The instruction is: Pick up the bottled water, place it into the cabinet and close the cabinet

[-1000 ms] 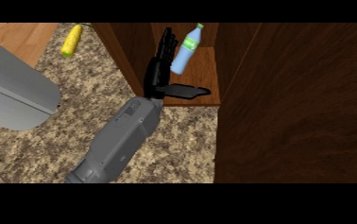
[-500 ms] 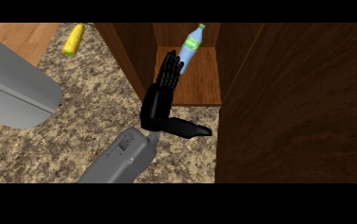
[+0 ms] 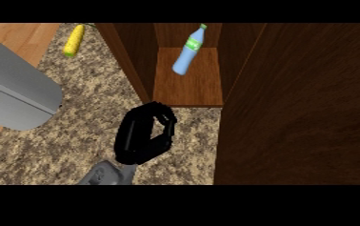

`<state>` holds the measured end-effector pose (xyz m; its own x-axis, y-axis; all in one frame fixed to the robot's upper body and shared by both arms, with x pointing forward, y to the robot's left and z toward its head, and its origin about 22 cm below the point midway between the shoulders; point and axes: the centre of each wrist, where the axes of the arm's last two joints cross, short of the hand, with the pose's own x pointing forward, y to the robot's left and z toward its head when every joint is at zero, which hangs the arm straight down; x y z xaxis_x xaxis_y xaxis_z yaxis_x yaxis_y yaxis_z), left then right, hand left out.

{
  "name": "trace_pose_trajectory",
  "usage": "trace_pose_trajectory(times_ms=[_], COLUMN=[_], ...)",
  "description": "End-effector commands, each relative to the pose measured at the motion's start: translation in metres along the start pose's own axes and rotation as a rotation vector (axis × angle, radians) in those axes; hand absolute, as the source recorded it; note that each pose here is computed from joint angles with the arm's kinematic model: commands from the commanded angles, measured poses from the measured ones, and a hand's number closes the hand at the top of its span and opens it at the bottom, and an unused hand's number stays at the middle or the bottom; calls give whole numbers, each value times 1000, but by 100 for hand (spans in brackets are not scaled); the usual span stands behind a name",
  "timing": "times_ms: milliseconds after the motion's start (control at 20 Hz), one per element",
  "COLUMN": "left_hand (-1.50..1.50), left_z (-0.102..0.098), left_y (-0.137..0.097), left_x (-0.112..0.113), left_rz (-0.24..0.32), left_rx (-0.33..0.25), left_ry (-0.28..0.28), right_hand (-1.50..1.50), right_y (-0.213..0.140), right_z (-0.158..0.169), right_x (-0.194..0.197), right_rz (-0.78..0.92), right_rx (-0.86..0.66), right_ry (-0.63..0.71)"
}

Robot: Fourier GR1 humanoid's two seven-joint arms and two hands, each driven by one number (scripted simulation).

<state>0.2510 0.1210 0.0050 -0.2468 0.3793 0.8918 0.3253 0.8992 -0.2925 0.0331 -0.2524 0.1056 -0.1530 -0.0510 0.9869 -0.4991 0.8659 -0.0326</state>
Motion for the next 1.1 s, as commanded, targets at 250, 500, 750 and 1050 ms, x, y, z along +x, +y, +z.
trace_pose_trajectory(times_ms=[250, 500, 750, 1050], left_hand=[-150, -150, -150, -150], left_z=[50, 62, 83, 96], left_y=[45, 68, 82, 99], left_x=[44, 72, 85, 100], left_rz=[-34, -4, 38, 45], left_rx=[101, 131, 192, 200], left_ry=[-27, -53, -35, -31], right_hand=[150, 150, 150, 150], right_y=[17, 31, 41, 43], right_z=[-15, -18, -26, -36], right_x=[43, 50, 52, 51], right_rz=[135, 66, 29, 79], right_rx=[233, 334, 487, 581], right_ry=[-81, -40, -81, -90])
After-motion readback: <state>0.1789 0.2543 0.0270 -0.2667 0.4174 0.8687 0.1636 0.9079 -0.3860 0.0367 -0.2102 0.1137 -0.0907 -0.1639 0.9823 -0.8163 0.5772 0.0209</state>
